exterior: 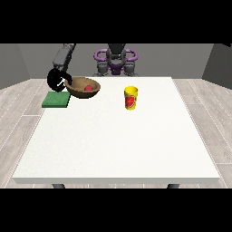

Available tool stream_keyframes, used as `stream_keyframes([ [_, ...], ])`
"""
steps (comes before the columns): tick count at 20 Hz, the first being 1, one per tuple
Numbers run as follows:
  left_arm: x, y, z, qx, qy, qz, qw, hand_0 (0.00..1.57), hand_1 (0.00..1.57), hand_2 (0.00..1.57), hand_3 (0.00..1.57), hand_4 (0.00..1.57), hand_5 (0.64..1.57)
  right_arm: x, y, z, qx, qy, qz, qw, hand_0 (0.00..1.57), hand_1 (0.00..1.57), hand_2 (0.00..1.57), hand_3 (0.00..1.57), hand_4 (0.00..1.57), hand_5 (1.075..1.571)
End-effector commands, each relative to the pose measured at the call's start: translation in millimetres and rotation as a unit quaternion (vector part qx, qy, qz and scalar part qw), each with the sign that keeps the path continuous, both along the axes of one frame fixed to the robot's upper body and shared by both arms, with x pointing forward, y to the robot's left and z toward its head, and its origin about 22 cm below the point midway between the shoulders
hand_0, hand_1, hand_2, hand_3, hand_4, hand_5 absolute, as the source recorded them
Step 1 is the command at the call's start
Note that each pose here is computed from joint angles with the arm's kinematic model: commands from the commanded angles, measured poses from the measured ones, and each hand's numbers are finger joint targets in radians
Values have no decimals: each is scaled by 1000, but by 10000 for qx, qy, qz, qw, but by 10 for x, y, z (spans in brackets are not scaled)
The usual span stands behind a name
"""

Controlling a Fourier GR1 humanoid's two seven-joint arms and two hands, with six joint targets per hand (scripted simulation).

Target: Pick the cup and pour the ball into the bowl, then pick the bowl and place it on the pad

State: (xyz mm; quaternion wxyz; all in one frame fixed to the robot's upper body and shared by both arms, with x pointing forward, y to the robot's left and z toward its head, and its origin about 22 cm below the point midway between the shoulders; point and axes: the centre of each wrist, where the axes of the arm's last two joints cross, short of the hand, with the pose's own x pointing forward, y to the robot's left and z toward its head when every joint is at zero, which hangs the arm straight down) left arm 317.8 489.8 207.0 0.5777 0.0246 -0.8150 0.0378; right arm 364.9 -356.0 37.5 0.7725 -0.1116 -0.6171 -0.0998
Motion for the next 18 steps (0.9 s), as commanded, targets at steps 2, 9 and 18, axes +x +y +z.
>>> stream_keyframes([
  [2, -100, 152, 37, -26, 36, 58, 10000, 0, 0, 0, 0, 709, 1566, -55, -334, 154, -518, 202, 47, 9984, 1571, 1571, 1571, 1571, 978, 1570],
  [9, -93, 155, -180, 275, -384, 506, 9976, 0, 0, 0, 0, 700, 1557, 92, -361, 573, -785, -332, 193, 9962, 1571, 1571, 1571, 1571, 996, 1571],
  [18, -226, 42, 355, 342, -1261, 321, 9909, 0, 0, 0, 0, 677, 1559, -404, -1425, 533, -652, -1230, -384, 9895, 1571, 1571, 1571, 81, 962, 1571],
])
